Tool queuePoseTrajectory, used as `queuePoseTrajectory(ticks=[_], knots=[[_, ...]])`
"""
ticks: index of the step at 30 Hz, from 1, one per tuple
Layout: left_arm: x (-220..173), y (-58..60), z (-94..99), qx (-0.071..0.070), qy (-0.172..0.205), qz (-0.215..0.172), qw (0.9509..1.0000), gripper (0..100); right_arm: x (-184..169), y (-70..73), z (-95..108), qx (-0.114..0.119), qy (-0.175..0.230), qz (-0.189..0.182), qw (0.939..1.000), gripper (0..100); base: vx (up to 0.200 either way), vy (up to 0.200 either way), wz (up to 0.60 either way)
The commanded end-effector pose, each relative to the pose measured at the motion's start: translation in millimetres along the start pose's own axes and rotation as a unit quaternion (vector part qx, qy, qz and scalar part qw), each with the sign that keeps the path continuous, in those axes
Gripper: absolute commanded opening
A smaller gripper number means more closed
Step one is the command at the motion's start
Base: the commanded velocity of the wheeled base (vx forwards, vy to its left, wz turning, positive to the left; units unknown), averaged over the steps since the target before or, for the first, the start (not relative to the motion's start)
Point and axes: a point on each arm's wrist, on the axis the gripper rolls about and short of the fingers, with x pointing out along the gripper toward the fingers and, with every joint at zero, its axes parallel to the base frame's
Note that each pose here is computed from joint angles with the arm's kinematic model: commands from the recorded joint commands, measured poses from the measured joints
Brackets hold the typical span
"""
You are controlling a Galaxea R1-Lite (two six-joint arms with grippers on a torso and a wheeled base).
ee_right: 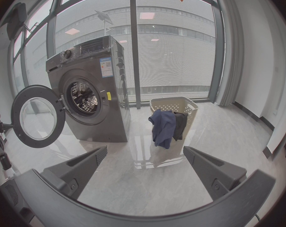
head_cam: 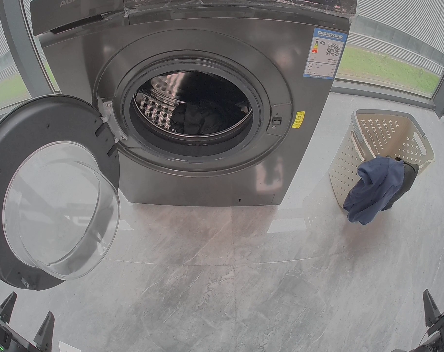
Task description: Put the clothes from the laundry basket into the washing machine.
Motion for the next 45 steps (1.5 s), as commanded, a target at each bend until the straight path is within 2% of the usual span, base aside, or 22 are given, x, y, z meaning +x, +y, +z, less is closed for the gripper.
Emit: queuePoseTrajectory(ticks=[1,3,4,7,25,34,45], knots=[[1.7,-0.1,-5.1,0.001,0.013,-0.002,0.9999,100,0.4,-0.3,-5.2,-0.003,0.008,-0.006,1.0000,100,0.000,0.000,0.00],[1.6,-0.1,-5.0,0.002,0.012,-0.001,0.9999,100,-0.3,-0.3,-6.2,-0.010,0.007,0.000,0.9999,100,0.000,-0.200,0.00],[1.0,-0.5,-5.2,0.004,0.008,0.006,0.9999,100,-1.4,-0.2,-6.5,-0.021,0.000,0.009,0.9997,100,0.000,-0.200,0.00],[-3.8,-1.4,-6.7,0.008,-0.024,0.022,0.9994,100,-1.8,0.9,-6.8,-0.031,-0.003,0.040,0.9987,100,0.000,-0.200,0.00],[-4.7,-1.5,-7.0,0.008,-0.030,0.022,0.9993,100,-2.2,0.9,-6.9,-0.029,-0.006,0.040,0.9988,100,0.000,-0.200,0.00],[-4.7,-1.5,-6.9,0.005,-0.031,0.021,0.9993,100,-2.2,0.9,-6.9,-0.029,-0.006,0.040,0.9988,100,0.000,0.000,0.00],[-4.7,-1.5,-7.0,0.000,-0.030,0.020,0.9993,100,-2.2,0.9,-6.9,-0.029,-0.006,0.040,0.9988,100,0.000,-0.200,0.00]])
